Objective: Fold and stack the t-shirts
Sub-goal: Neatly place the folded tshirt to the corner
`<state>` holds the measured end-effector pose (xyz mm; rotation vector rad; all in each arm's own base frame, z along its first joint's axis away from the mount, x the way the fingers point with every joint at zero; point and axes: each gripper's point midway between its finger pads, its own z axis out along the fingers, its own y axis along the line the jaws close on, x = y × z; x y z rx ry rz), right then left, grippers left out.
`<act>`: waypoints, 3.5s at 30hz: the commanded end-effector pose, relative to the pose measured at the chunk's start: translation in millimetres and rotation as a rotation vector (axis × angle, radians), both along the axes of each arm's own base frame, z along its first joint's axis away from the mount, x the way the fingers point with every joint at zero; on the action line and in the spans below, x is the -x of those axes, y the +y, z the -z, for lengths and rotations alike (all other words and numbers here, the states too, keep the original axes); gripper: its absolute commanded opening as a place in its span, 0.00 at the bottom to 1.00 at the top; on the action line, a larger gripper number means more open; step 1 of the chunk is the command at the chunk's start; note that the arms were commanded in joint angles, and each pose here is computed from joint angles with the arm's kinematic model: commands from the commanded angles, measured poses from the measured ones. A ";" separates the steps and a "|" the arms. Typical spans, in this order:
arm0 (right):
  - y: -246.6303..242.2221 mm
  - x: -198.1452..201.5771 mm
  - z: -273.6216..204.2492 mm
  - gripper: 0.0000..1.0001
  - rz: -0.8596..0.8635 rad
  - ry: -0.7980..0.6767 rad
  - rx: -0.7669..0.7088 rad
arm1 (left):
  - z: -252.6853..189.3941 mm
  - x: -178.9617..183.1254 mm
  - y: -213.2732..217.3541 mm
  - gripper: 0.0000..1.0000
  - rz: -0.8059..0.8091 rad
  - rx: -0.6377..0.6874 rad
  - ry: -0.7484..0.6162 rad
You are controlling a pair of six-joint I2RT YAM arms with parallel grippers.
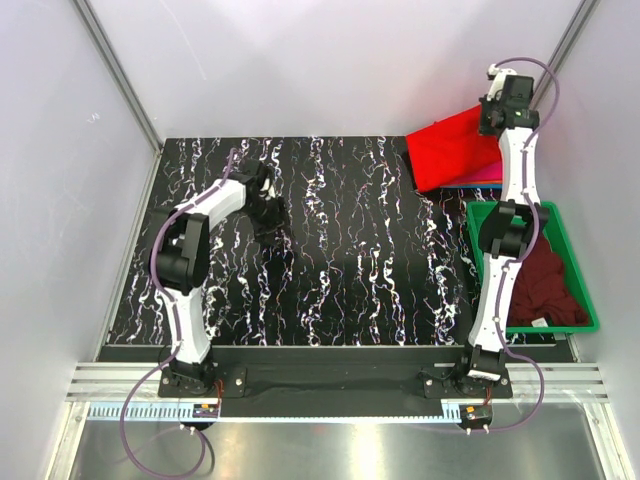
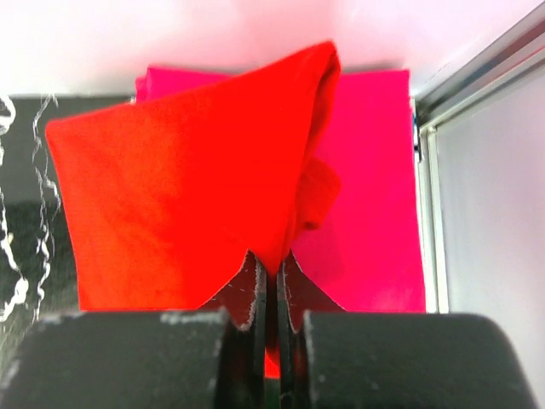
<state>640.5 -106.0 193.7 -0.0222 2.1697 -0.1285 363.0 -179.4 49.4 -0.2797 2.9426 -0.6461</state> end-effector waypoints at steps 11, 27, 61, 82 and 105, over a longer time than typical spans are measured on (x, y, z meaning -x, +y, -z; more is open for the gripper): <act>-61.8 -32.3 -13.4 0.00 0.052 -0.218 -0.136 | 4.0 -21.4 -19.9 0.59 0.012 0.004 0.023; -112.6 -41.3 32.4 0.28 0.176 -0.264 -0.271 | 1.6 -31.3 -29.8 0.58 0.028 -0.021 0.034; -19.9 -11.1 16.1 0.61 0.194 -0.106 -0.889 | -62.8 -37.6 -38.9 0.59 0.059 0.100 -0.118; -37.8 -70.1 78.2 0.09 0.304 -0.326 -1.340 | -63.8 -37.3 -39.2 0.58 0.006 0.068 -0.096; 73.4 18.1 46.5 0.21 0.144 -0.059 -1.212 | -106.0 -12.2 -30.7 0.59 0.066 0.100 -0.227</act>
